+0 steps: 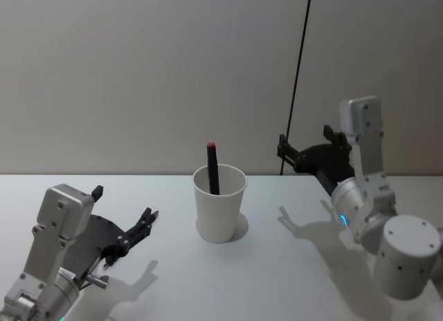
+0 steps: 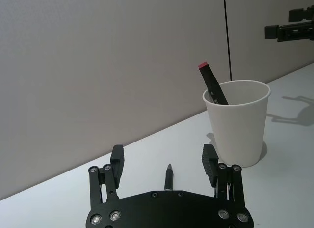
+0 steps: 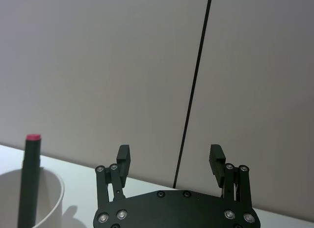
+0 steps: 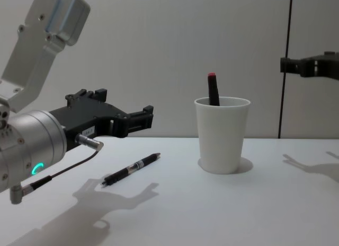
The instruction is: Place the pen into the pen holder.
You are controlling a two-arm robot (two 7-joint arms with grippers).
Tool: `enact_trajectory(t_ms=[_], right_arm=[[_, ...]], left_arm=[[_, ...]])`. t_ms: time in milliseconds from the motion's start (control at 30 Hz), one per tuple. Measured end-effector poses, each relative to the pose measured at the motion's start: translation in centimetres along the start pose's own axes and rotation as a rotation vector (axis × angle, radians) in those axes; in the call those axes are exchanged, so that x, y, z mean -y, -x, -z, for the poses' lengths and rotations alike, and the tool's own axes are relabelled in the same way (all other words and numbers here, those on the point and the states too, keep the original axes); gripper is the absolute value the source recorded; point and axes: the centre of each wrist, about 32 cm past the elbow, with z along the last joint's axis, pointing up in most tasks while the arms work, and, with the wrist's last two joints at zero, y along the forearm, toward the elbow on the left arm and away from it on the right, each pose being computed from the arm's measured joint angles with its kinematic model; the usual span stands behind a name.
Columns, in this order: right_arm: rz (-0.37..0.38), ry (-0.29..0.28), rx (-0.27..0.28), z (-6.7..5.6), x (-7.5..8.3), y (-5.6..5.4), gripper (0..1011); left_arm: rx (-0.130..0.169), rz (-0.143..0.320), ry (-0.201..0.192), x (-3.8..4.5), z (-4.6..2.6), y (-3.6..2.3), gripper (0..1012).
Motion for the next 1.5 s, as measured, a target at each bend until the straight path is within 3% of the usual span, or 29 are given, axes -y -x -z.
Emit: enact_trajectory(t_ms=[600,1167,1500], right_arm=[[-0.06,-0.022,-0.029,2.9,5.0,0.7,1001],[-0.123,-0.035,-0.07,4.7,9.5,1.7,1001],[-0.16,-0.04,-0.098,5.4,12.0,2.4,1001]], left_arm=[[0.0,0.0,0.0,0.0,0.0,0.0,1000],[0.0,0.0,0.0,0.0,0.0,0.0,1000],[-0.01,0.04,-0.041,-0.21,-0.02,-0.42,1000]])
